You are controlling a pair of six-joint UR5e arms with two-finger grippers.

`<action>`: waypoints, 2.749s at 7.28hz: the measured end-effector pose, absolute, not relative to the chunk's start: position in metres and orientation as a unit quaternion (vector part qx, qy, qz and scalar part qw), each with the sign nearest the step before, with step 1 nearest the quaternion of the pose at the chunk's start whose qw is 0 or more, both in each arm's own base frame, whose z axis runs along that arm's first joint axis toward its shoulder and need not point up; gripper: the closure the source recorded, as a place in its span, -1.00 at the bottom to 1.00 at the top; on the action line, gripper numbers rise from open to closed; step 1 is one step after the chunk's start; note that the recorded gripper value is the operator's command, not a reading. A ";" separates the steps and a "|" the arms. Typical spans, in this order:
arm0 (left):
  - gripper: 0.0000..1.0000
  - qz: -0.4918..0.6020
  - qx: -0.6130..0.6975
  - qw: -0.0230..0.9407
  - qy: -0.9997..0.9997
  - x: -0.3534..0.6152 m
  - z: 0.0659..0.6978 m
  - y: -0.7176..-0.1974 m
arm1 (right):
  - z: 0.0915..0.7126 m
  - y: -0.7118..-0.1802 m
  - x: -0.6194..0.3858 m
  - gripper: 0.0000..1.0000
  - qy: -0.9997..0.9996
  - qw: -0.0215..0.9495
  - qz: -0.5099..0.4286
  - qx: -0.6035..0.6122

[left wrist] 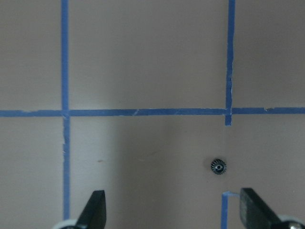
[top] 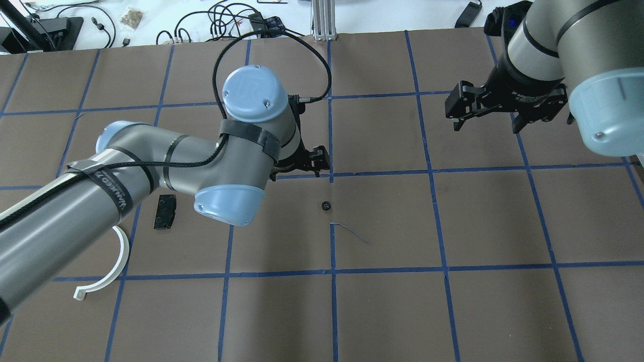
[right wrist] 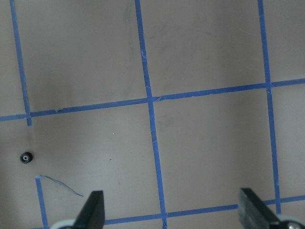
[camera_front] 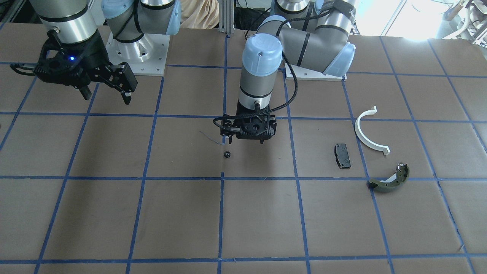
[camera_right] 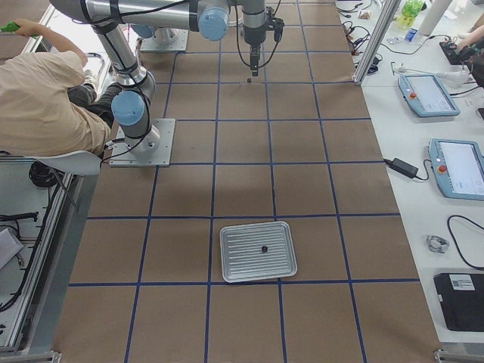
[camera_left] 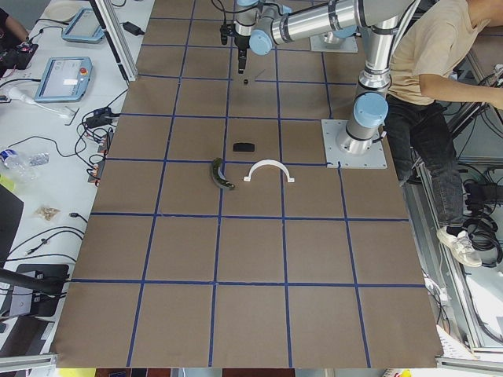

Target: Place bearing gear from tray to pile

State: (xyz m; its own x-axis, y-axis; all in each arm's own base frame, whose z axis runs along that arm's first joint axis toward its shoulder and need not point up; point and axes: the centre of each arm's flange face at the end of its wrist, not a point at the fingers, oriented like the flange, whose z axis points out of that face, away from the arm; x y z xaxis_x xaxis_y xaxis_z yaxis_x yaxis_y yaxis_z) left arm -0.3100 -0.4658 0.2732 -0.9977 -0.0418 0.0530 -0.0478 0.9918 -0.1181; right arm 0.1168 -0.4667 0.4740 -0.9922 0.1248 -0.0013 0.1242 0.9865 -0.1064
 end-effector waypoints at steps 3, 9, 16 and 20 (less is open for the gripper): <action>-1.00 0.043 0.012 0.020 -0.999 -0.338 0.216 -0.457 | 0.492 -0.468 0.119 -1.00 -0.999 -0.004 0.034 -0.033; -1.00 0.015 0.007 0.009 -1.000 -0.352 0.174 -0.450 | 0.496 -0.466 0.117 -1.00 -1.000 0.007 0.003 -0.001; -0.25 0.041 -0.003 0.019 -0.999 -0.360 0.167 -0.456 | 0.494 -0.464 0.117 -1.00 -1.000 0.008 -0.005 -0.001; 1.00 0.044 -0.017 0.018 -0.999 -0.359 0.169 -0.456 | 0.497 -0.464 0.119 -1.00 -1.000 0.003 -0.004 -0.015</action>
